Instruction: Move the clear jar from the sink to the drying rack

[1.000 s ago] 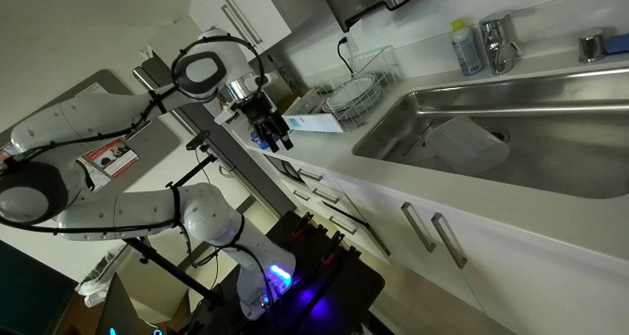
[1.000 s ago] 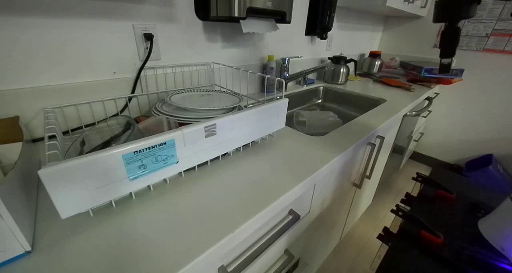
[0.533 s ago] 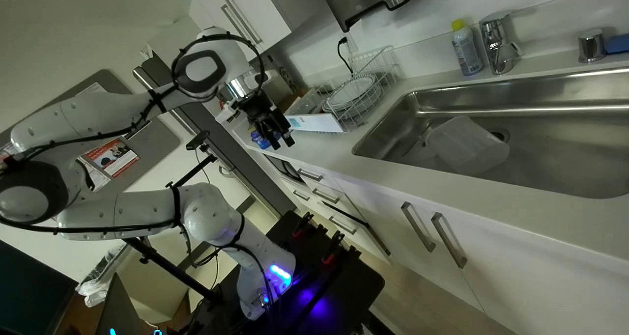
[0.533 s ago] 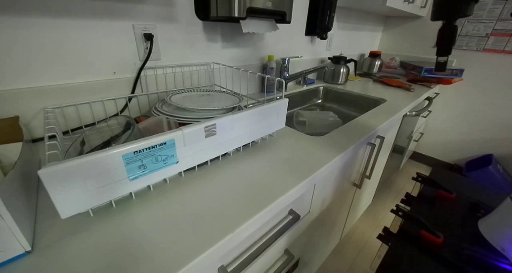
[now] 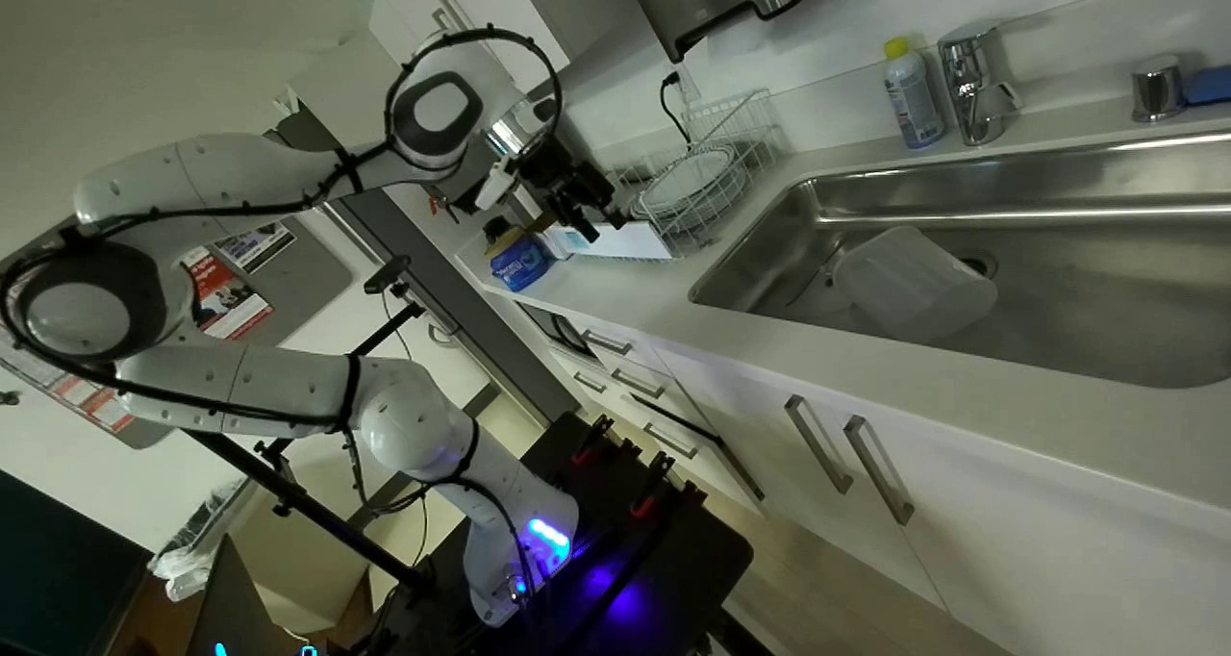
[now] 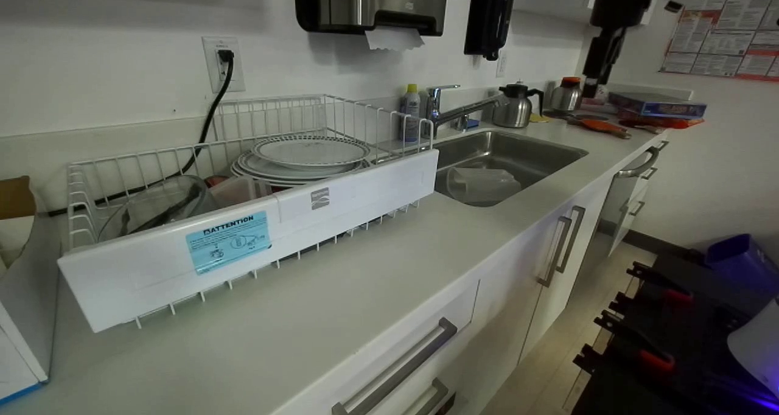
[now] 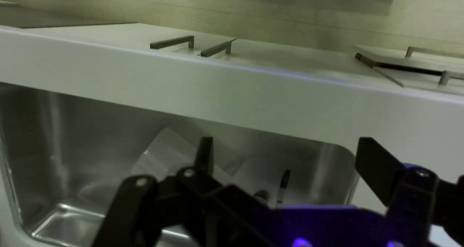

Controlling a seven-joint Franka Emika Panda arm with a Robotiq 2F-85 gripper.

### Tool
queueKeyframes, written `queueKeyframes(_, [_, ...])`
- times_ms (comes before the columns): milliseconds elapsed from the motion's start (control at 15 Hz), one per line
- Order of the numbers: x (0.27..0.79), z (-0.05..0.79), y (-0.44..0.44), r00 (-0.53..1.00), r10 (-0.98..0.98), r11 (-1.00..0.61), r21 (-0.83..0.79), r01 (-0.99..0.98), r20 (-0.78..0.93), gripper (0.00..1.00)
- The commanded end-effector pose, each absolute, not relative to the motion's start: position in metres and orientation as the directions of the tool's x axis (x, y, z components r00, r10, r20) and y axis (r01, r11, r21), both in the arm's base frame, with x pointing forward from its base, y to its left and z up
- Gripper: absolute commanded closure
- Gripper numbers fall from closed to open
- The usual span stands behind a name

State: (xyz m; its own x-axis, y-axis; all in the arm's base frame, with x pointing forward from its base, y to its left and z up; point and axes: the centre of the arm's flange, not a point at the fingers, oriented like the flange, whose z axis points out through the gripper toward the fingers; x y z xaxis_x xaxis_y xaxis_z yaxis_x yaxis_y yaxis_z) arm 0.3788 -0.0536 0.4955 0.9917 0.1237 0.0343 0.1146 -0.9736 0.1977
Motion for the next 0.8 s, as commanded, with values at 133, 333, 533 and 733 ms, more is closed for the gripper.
queueKeyframes(133, [0.481, 0.465, -0.081, 0.999, 0.044, -0.964, 0.265, 0.036, 0.023, 0.0])
queueKeyframes(333, [0.451, 0.458, -0.072, 0.997, 0.077, -0.968, 0.24, 0.072, 0.012, 0.0])
queueKeyframes(533, [0.449, 0.465, -0.07, 0.996, 0.08, -0.968, 0.242, 0.072, 0.027, 0.0])
queueKeyframes(733, [0.475, 0.468, -0.074, 1.0, 0.012, -0.975, 0.222, 0.009, 0.013, 0.0])
